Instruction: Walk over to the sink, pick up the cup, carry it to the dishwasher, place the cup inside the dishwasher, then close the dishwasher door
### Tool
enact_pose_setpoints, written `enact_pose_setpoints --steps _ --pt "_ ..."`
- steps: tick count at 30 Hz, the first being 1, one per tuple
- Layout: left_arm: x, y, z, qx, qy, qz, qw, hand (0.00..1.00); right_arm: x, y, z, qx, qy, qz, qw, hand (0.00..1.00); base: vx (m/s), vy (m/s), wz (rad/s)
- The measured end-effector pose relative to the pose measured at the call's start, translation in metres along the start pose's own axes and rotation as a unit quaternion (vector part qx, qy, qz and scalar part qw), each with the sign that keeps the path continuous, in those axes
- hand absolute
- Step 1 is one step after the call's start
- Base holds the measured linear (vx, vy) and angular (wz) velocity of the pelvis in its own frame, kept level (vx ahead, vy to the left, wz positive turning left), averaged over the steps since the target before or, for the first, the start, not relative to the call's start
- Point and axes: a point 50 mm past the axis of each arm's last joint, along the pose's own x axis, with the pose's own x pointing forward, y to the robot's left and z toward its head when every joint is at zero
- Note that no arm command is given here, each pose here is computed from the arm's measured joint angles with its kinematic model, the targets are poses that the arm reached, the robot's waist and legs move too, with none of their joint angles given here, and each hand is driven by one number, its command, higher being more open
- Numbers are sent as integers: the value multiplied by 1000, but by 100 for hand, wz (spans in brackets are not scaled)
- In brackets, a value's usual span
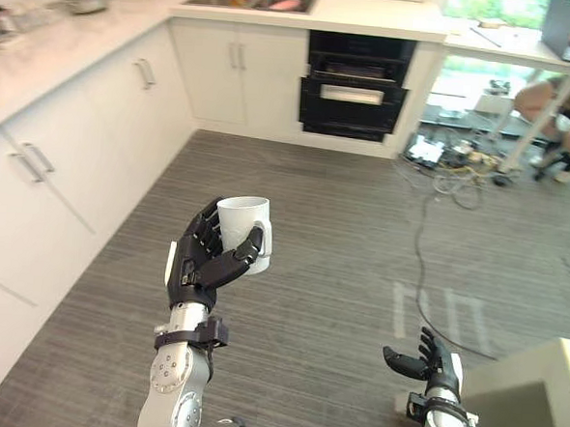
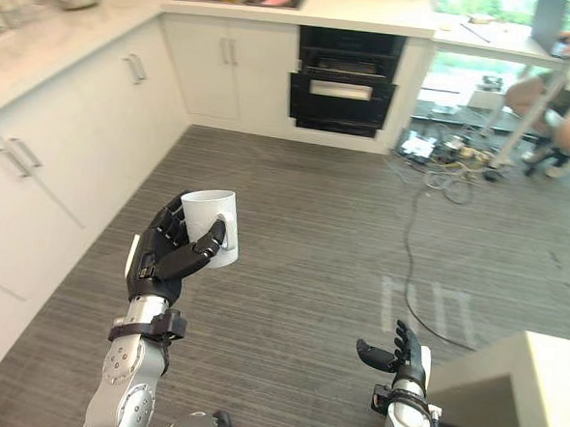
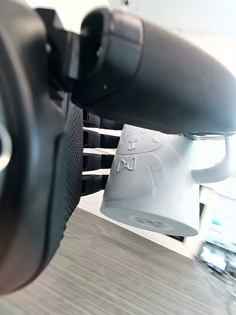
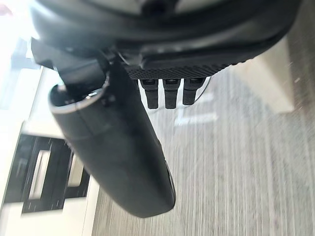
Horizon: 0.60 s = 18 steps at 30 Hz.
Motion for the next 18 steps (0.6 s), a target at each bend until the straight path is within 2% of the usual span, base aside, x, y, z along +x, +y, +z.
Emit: enact_pose_setpoints --steps 7,11,15,18 --pt "1 1 13 9 -26 -7 1000 30 -2 10 -2 1 10 16 1000 90 200 261 40" --pt "2 2 13 21 -25 -16 999 30 -4 10 -3 -3 9 15 1000 90 380 90 53" --pt "3 -9 10 13 -19 -36 999 30 -5 7 0 -10 0 12 1000 90 607 22 98" --pt "3 -17 3 1 -11 -41 999 30 -5 7 26 -22 -57 18 998 90 656 -63 44"
